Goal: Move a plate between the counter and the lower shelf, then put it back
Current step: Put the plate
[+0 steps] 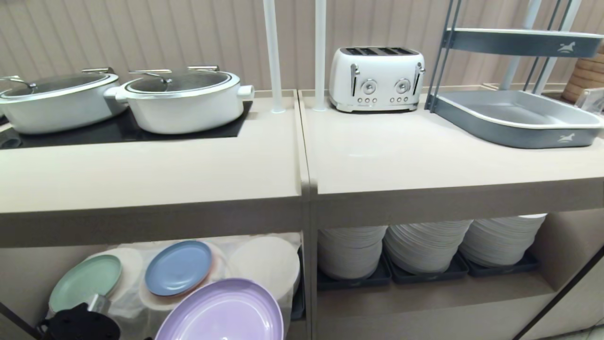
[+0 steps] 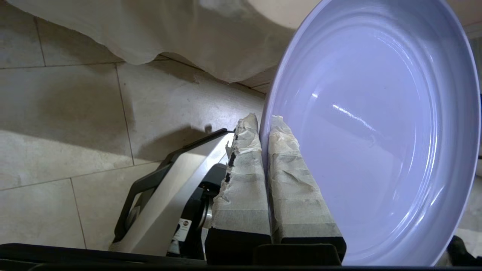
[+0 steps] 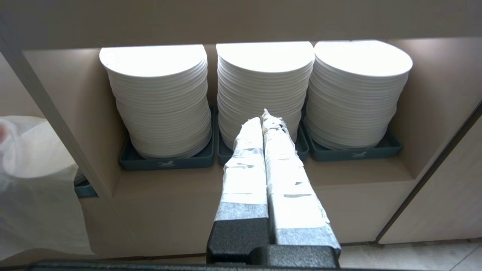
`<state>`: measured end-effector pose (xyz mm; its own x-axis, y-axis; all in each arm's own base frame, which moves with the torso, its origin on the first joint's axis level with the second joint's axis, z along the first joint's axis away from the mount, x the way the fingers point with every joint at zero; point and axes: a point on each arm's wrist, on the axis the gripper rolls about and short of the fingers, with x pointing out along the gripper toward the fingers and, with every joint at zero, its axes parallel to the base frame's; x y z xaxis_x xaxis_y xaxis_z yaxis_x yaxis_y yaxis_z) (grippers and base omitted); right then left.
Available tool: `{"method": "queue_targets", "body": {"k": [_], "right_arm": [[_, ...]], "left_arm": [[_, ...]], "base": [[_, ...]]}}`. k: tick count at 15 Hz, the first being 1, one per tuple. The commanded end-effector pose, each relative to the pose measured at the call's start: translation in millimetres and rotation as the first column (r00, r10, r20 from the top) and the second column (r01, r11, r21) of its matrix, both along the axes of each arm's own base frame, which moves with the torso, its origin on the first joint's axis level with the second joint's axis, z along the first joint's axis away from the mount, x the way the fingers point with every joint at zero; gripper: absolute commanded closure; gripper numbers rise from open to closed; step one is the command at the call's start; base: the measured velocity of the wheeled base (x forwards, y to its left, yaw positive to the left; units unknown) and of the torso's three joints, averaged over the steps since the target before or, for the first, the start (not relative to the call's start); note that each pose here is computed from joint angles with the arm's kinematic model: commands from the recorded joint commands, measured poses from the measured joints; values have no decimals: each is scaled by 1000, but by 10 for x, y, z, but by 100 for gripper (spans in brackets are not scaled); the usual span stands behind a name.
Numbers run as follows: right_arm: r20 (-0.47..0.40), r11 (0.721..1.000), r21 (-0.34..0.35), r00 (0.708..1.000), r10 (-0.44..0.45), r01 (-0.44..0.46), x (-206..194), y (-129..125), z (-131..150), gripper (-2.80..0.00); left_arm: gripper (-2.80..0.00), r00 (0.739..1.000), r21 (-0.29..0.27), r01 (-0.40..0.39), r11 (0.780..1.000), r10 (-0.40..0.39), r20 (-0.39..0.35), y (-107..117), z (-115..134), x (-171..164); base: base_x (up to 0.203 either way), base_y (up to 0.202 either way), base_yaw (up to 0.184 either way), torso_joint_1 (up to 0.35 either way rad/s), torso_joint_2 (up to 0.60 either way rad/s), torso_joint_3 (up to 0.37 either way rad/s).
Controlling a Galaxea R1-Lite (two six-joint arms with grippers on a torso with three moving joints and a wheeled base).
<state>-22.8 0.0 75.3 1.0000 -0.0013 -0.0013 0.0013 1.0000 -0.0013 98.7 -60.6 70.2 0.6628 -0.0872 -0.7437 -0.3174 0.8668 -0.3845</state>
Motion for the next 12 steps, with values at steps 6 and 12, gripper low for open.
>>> {"method": "queue_targets", "body": {"k": [6,12], "right_arm": [[0,1000,0,1000,0,0,0,0,0,0],[0,1000,0,1000,0,0,0,0,0,0]], "left_arm": [[0,1000,1,-4,1000,4,-1,-3,-4,5],[0,1000,-2,-5,1000,5,1,-5,-1,8]], "base": [[0,0,0,249,-536,-288],[0,0,0,280,-597,-316]]}}
